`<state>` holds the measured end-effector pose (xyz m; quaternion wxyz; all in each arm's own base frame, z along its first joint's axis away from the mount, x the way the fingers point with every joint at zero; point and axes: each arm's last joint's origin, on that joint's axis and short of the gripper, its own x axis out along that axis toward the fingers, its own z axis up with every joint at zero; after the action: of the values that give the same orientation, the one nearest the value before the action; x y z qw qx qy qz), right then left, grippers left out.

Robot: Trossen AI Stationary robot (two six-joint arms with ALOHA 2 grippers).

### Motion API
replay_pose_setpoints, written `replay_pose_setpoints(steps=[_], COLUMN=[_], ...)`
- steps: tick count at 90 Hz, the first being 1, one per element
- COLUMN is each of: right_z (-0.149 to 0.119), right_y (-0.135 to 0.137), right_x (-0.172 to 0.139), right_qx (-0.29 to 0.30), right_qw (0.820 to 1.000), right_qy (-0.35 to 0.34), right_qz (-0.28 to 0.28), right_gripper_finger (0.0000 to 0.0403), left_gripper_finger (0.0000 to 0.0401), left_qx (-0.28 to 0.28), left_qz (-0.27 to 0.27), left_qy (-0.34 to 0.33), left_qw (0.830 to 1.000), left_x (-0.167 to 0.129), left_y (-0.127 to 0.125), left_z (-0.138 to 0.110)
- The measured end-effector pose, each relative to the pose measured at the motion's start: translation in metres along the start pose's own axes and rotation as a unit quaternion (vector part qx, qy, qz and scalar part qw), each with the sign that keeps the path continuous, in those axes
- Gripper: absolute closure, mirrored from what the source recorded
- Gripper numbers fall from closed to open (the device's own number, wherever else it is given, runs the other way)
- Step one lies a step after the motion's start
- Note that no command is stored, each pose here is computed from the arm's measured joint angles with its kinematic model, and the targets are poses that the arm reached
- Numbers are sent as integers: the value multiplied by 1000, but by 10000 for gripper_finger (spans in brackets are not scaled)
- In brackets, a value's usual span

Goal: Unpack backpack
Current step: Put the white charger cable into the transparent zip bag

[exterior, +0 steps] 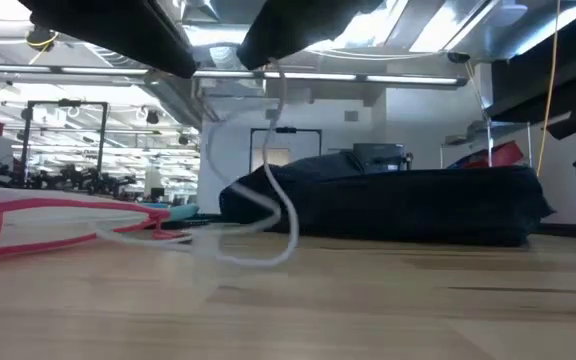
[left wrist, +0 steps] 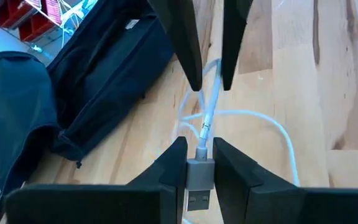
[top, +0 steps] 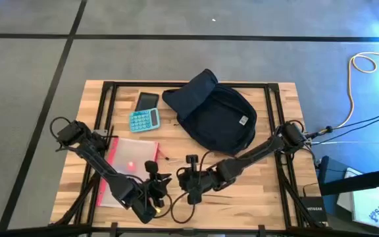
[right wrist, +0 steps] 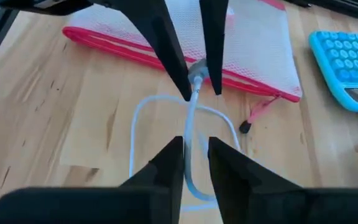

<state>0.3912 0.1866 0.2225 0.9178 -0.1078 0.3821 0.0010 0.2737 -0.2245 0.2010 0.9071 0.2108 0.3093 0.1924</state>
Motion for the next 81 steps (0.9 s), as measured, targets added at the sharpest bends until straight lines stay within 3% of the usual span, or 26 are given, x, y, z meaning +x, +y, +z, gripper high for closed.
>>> replay_pose_setpoints(steps=[22, 35, 46, 55, 73, 81], right_z=[0, -4, 1, -7, -23, -24], right_y=[0, -1, 7, 17, 15, 10], right_x=[0, -11, -29, -34, -39, -38], right_qx=[-2, -17, 2, -20, -47, -57], right_qw=[1000, 998, 998, 998, 985, 982], right_qy=[1, 14, -9, 13, 57, 67], right_qz=[-2, -65, -65, -67, -155, -167], right_gripper_finger=[359, 357, 340, 314, 270, 262], left_gripper_finger=[356, 356, 356, 356, 356, 356], left_qx=[-1, -4, -7, -7, -8, -8], left_qz=[-1, -1, -3, -4, -4, -4], left_qy=[0, 0, 1, 2, 2, 2], left_qw=[1000, 1000, 1000, 1000, 1000, 1000], left_x=[0, 0, 0, 0, 0, 0], left_y=[0, 0, 0, 0, 0, 0], left_z=[0, 0, 0, 0, 0, 0])
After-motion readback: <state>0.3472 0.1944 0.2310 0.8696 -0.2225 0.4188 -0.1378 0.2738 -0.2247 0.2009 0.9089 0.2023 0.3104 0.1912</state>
